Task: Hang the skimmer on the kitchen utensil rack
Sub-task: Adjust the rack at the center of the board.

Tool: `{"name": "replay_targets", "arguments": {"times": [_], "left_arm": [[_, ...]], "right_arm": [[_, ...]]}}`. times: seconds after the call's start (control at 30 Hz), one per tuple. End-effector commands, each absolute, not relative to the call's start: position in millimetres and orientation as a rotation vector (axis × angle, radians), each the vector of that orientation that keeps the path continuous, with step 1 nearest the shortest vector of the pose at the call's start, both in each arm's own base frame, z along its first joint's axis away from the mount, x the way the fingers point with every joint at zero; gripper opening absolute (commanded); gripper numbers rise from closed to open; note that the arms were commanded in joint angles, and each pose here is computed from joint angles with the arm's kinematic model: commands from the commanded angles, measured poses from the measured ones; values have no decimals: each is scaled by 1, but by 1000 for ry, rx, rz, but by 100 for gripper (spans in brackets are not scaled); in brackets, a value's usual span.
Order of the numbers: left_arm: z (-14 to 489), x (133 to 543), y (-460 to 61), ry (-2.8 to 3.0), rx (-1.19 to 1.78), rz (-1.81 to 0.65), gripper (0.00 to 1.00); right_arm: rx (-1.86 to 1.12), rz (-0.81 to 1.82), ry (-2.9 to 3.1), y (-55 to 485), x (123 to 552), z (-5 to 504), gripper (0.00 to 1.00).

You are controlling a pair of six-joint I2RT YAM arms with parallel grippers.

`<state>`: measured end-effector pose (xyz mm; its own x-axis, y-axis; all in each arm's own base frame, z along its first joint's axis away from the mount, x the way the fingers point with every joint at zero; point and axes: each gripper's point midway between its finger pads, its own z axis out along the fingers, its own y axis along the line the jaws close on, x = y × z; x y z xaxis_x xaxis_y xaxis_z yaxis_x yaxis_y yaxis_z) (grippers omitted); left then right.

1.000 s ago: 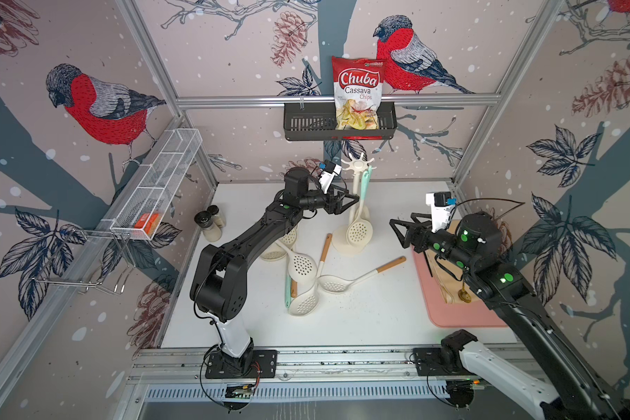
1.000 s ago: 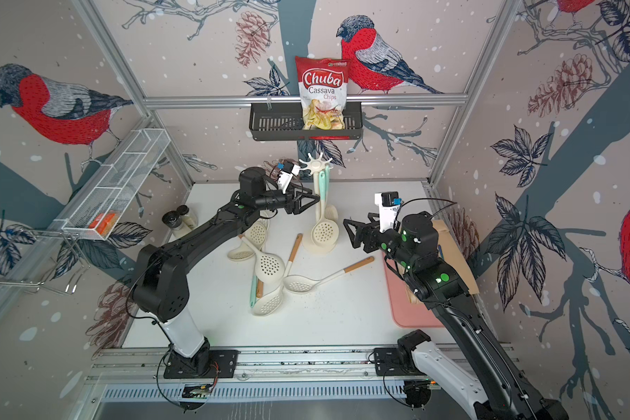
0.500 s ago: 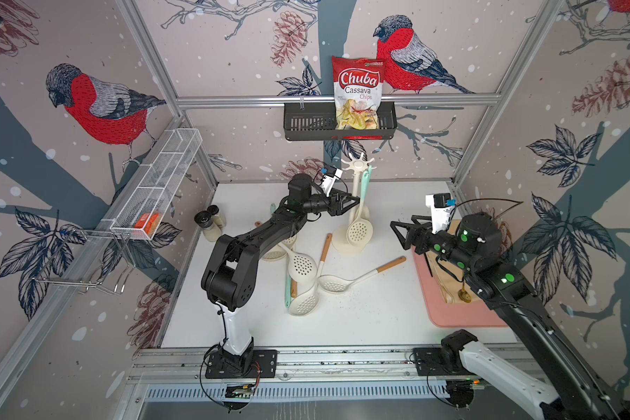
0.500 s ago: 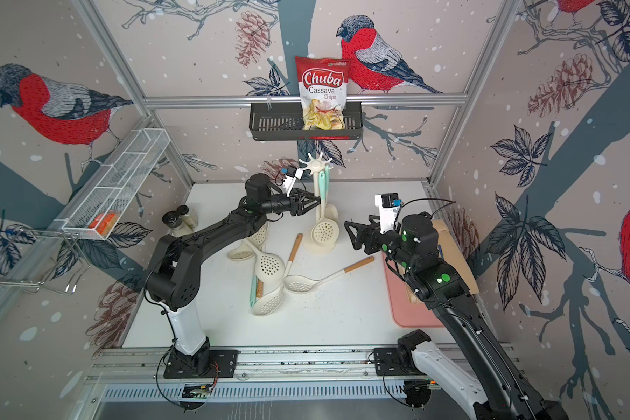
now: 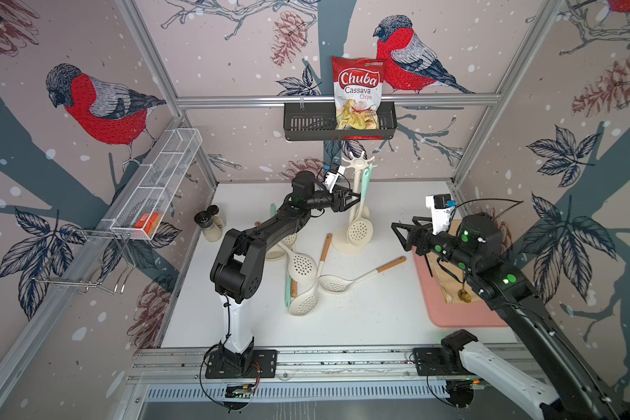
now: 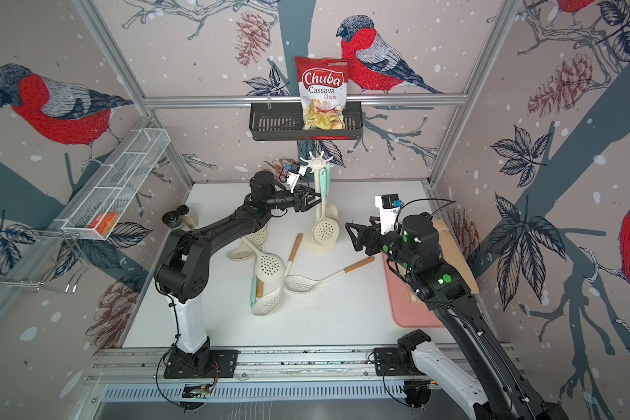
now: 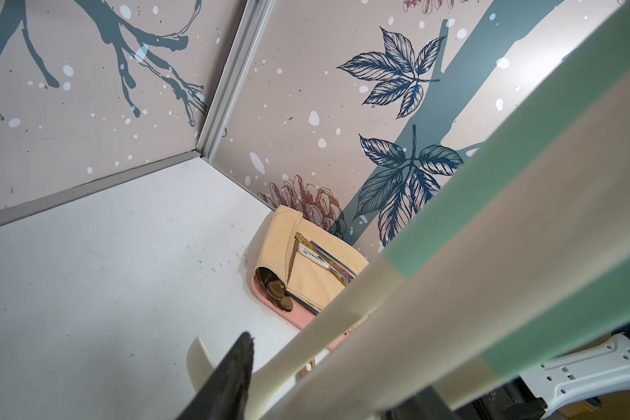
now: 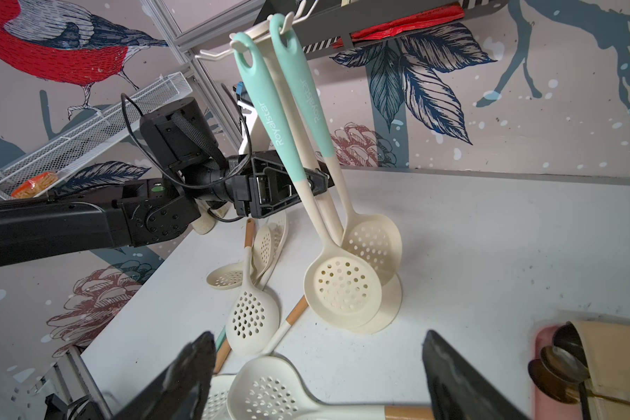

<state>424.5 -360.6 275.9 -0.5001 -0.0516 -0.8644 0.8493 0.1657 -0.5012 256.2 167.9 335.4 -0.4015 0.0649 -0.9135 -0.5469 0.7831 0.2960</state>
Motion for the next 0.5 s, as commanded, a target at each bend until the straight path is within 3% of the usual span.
{"name": "replay_targets", "arguments": {"times": [0.0,0.27,0.47], "left_arm": [[287,426,-363,1593,784,-1455,42],[300,430,-359,1595,732,-1403,22],[318,454,-346,1695,607,-978,2]], "right_arm": [[-376,687,1869,166,255,339,87],[-369,678,1868,163,255,338,87],[-339,654,1864,157,256,336,86]]}}
